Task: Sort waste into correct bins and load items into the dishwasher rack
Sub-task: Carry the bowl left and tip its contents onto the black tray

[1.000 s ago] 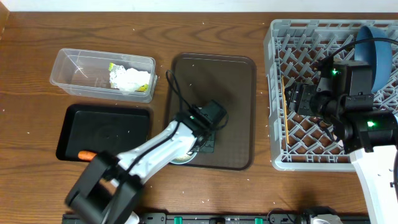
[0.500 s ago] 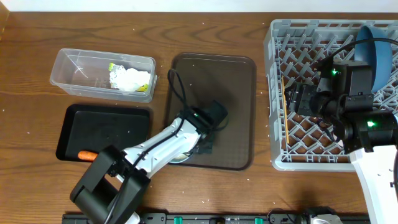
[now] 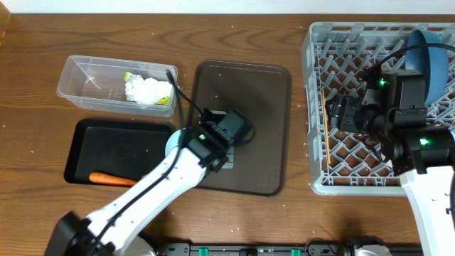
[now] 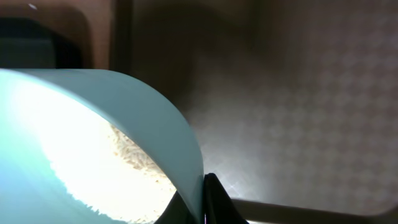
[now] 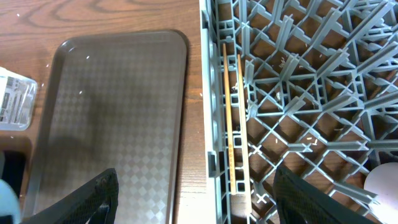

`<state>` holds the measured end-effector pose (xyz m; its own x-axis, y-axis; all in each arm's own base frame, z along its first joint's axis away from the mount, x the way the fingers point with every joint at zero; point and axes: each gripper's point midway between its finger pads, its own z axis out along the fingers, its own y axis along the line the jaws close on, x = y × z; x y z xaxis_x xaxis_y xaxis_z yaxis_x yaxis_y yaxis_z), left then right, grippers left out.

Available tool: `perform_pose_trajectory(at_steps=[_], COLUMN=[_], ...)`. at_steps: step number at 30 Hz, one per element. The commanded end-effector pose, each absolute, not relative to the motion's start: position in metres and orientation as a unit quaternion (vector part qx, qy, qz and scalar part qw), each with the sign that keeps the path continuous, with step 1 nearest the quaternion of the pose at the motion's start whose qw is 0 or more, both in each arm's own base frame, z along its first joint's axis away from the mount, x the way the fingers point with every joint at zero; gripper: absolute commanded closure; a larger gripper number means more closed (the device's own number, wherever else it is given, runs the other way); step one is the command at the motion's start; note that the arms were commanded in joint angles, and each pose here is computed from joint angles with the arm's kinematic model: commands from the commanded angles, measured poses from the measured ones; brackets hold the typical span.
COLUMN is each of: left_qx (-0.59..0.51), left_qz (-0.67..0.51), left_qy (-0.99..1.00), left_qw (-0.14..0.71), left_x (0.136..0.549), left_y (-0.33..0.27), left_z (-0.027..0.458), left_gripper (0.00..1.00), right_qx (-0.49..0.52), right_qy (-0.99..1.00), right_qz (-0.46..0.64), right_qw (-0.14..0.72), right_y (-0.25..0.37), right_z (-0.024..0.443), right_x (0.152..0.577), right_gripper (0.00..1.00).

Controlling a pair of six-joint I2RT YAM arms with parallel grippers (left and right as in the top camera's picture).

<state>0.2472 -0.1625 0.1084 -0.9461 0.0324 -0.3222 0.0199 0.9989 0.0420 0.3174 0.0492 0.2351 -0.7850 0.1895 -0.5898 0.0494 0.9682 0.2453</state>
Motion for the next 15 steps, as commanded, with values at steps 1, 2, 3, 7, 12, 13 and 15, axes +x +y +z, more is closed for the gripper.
perform_pose_trajectory(at_steps=[1,2,3,7,12,13,15], left_qx=[-0.014,-0.018,-0.021,-0.038,-0.067,-0.073,-0.072], left_qz=[-0.022,-0.035,-0.049,-0.11,-0.211,-0.239,-0.297], left_qy=[0.979,0.977,0.975,0.962,0.941,0.935,0.918], left_qw=[0.202,0.209,0.216,0.245,0.255,0.253,0.254], left_x=[0.254,0.254,0.255,0.258,0.256,0.256,0.256], left_y=[-0.154,-0.149,-0.142,-0.11,-0.075,-0.069,-0.062], left_z=[0.143,0.152,0.162,0.194,0.208,0.207,0.207], left_gripper=[0.94,0.94,0.94,0.94,0.94,0.94,0.94], right_qx=[0.073,0.073,0.073,0.074,0.074,0.074,0.074], right_qy=[0.936,0.936,0.936,0.936,0.936,0.936,0.936], right_qz=[0.112,0.112,0.112,0.112,0.112,0.112,0.112], right_qw=[0.326,0.325,0.325,0.325,0.324,0.324,0.324], right_y=[0.047,0.047,0.047,0.047,0.047,0.047,0.047], right_z=[0.239,0.239,0.239,0.239,0.239,0.239,0.239], right_x=[0.317,0.317,0.317,0.317,0.317,0.317,0.317], right_gripper=[0.27,0.27,0.27,0.27,0.27,0.27,0.27])
